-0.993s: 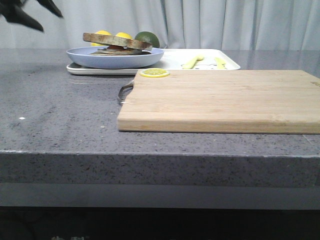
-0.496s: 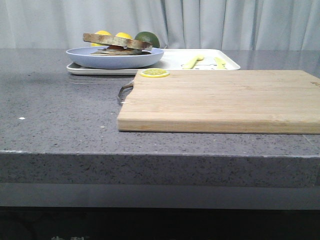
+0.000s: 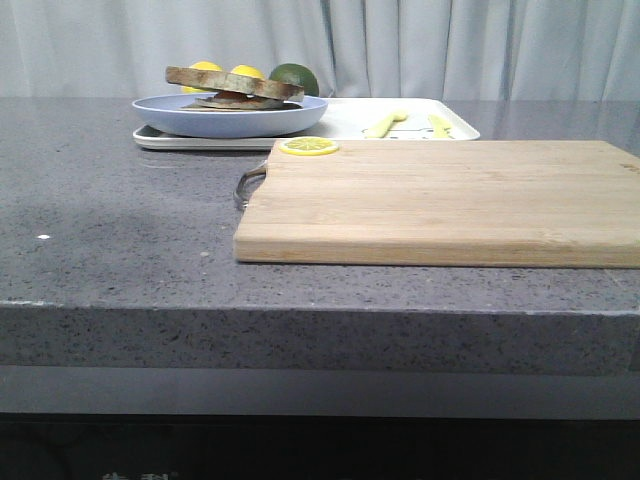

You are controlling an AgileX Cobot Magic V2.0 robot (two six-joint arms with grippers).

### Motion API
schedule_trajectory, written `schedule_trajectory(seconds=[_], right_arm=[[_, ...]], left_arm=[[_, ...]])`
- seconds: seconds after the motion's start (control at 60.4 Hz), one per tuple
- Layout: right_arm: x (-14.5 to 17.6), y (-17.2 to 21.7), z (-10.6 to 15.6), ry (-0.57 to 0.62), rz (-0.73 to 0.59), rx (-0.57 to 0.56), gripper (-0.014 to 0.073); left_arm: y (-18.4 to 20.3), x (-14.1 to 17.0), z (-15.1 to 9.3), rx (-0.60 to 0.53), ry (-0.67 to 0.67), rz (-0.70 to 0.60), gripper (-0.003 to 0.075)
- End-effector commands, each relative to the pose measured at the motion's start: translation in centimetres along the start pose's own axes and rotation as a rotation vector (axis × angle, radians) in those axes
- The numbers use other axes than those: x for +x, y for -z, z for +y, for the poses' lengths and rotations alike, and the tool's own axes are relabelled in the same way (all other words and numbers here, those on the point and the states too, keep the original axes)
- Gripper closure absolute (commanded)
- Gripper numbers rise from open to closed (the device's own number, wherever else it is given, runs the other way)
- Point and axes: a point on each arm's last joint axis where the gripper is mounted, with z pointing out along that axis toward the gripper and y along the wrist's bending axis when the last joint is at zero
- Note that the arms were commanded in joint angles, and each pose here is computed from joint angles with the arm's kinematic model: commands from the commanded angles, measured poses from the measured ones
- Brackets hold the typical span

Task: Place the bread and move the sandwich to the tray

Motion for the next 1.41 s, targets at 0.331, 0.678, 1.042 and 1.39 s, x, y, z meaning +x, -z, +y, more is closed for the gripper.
schedule_trajectory(seconds=[0.331,0.678,1.042,1.39], right_arm=[[-1.5,0.6,-0.2,0.009,-0.108,0.018,0.0109],[-1.5,0.6,-0.1,-0.002,-0.109,0.01,0.0109],[-1.5,0.6,-0.1,-0.002,-0.11,0.01,0.0109],[-1.5,0.5,-0.1,-0.002,-0.104,0.01,0.0396]], left_arm=[[6.6,6.6,-1.9,0.018,-0.061,-0.201,0.0383],[9.0,9.0,-2.0,0.017,-0.065,-0.27,0.0383],[8.9,8.9,-2.0,0.016,-0.065,-0.272,0.0384],[8.9,8.9,-1.9,0.006,-0.076,-0.272,0.0639]])
